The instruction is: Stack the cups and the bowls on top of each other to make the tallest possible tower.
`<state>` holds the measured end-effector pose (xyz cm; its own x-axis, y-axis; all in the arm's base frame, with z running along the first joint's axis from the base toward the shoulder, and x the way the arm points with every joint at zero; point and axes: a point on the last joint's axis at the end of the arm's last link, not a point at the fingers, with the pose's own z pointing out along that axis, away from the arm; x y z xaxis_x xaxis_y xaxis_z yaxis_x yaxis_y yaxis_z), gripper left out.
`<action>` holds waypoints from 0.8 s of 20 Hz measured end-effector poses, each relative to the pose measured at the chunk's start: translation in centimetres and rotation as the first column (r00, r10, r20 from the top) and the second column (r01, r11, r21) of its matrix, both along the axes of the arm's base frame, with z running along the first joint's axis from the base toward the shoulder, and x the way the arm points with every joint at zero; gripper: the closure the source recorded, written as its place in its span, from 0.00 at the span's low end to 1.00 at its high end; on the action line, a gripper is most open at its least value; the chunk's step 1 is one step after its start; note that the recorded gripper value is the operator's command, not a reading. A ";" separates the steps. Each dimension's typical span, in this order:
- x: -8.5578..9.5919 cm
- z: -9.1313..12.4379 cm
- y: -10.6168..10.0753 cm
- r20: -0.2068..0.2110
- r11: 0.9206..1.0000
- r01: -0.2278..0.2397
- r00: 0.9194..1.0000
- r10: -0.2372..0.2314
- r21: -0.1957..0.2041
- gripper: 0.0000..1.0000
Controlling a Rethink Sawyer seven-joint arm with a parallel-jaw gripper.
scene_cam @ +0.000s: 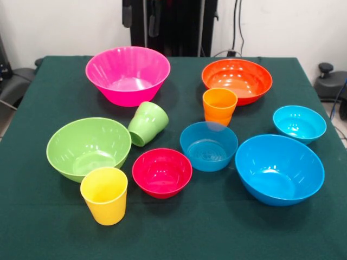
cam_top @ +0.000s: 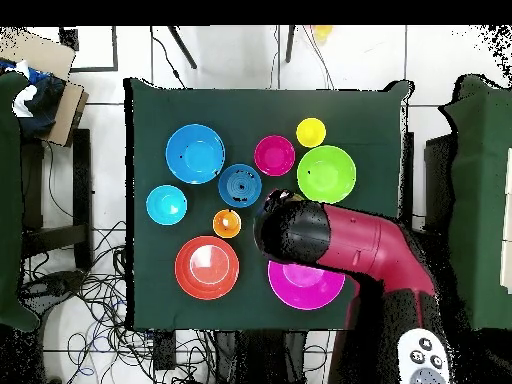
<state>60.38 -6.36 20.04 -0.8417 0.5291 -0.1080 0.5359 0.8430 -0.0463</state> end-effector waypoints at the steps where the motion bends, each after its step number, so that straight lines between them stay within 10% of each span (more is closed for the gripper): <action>1: 0.0 0.1 0.1 0.002 1.000 -0.002 1.000 0.002 0.000 0.00; 16: -0.4 -0.5 1.3 -0.014 1.000 -0.019 1.000 0.019 0.012 0.00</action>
<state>59.96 -5.07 19.54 -0.8528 0.5144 -0.0899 0.5194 0.8535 -0.0434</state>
